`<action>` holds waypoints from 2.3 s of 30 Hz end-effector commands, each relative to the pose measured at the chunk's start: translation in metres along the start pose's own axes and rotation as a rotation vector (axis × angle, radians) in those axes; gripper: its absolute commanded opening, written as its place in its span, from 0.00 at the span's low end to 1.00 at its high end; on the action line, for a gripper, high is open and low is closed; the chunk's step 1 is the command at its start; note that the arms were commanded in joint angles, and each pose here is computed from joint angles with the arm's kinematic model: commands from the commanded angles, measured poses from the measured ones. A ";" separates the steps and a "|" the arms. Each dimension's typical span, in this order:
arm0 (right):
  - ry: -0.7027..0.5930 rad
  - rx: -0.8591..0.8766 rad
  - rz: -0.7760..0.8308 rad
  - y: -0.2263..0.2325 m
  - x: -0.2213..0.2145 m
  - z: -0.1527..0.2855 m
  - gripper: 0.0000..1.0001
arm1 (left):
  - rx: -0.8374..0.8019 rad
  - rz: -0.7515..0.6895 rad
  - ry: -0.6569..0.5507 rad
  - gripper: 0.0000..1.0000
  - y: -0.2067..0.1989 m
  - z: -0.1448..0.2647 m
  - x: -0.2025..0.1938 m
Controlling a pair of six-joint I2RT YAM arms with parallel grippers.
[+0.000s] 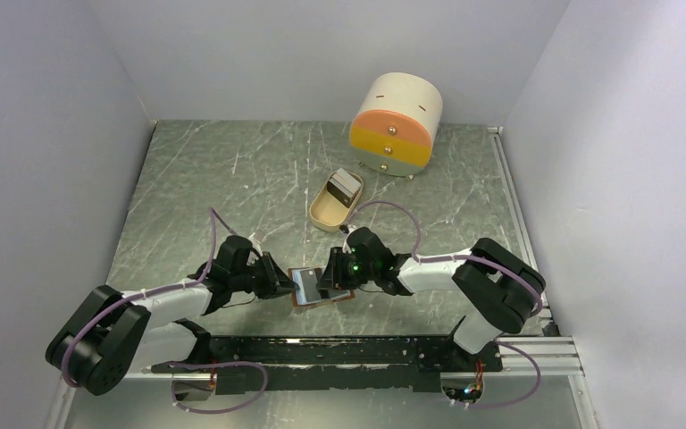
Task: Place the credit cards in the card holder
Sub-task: Insert the credit card into the card holder.
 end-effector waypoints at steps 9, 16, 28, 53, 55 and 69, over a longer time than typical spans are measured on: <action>0.002 0.082 0.027 0.016 0.002 -0.008 0.36 | -0.150 -0.044 0.048 0.22 -0.030 0.005 -0.007; -0.002 0.105 0.030 0.018 0.000 -0.007 0.22 | -0.157 -0.049 0.057 0.26 -0.031 0.003 -0.008; 0.012 0.157 0.009 0.023 -0.006 -0.006 0.28 | -0.137 -0.048 0.060 0.25 -0.028 0.002 -0.009; 0.002 0.030 0.034 -0.006 -0.002 -0.005 0.09 | -0.156 -0.117 0.050 0.17 -0.050 0.015 -0.007; 0.004 0.030 0.033 -0.007 -0.004 -0.006 0.09 | -0.156 -0.116 0.056 0.11 -0.049 0.014 -0.007; 0.005 0.037 0.029 -0.007 -0.006 -0.006 0.09 | -0.233 -0.138 0.063 0.25 -0.060 0.018 -0.011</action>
Point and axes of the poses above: each gripper's point midway between its finger pads, its own z axis back along the fingers, its own y axis along the line the jaws close on, x = y × z, the point moved 2 cm from there along z, back along the fingers, and after that the axes turned 13 degrees about z, right-handed, at the moved point
